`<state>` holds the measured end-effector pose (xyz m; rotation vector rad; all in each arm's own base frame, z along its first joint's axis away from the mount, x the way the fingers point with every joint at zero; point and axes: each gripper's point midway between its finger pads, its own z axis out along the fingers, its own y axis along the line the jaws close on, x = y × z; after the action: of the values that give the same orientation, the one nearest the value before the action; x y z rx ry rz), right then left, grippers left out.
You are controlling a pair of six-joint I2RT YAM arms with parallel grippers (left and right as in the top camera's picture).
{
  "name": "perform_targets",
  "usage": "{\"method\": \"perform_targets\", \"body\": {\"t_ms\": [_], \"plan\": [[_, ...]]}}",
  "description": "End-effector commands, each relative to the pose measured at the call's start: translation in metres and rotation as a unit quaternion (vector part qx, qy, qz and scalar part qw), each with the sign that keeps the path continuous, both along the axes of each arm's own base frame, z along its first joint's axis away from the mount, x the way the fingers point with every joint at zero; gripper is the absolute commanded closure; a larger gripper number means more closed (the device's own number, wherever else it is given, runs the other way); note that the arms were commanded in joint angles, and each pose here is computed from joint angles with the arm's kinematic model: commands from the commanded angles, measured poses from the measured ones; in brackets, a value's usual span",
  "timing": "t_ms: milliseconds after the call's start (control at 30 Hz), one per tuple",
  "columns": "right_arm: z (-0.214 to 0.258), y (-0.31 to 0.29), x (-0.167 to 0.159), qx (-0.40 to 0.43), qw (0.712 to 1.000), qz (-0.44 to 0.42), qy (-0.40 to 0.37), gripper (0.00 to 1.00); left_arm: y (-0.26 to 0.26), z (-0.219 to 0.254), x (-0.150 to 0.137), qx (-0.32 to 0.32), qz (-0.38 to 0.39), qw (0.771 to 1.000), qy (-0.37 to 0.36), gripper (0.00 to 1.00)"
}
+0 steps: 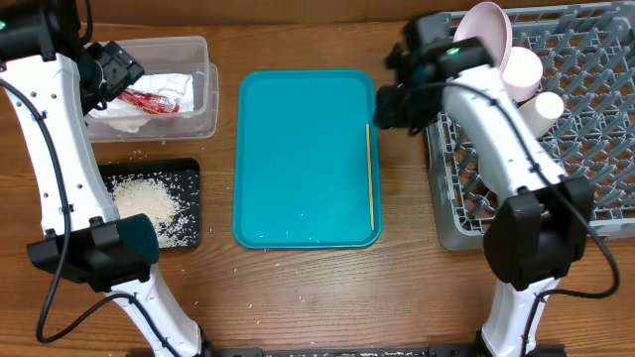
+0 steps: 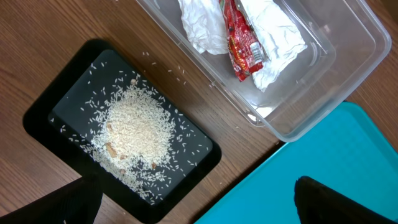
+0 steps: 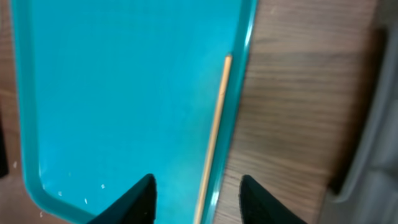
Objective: Sort waste into correct bins and load items into the dishwasher
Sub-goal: 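Return the right gripper to the teal tray, then lower the right gripper onto the remaining chopstick and close it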
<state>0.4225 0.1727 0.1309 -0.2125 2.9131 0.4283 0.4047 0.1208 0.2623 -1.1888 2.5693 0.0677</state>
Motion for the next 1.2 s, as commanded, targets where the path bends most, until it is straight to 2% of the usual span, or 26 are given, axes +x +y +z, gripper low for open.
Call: {"method": "perform_targets", "body": {"t_ms": [0,267,1000,1067,1167], "plan": [[-0.038,0.009,-0.014,-0.036,0.999,-0.018,0.028,0.58,-0.002,0.004,-0.002,0.006,-0.004,1.0,-0.002,0.0],[-0.089,0.028,-0.038,-0.068,0.997,-0.028,0.035,0.6,-0.002,0.004,-0.002,0.006,-0.004,1.0,-0.002,0.0],[-0.134,0.016,-0.055,-0.095,0.995,-0.027,0.034,0.61,-0.002,0.004,-0.002,0.006,-0.004,1.0,-0.002,0.0],[-0.137,0.015,-0.058,-0.096,0.994,-0.029,0.038,0.68,-0.002,0.004,-0.002,0.006,-0.004,1.0,-0.002,0.0],[-0.138,0.016,-0.059,-0.091,0.994,-0.041,0.042,0.9,-0.002,0.004,-0.002,0.006,-0.004,1.0,-0.002,0.0]]}}
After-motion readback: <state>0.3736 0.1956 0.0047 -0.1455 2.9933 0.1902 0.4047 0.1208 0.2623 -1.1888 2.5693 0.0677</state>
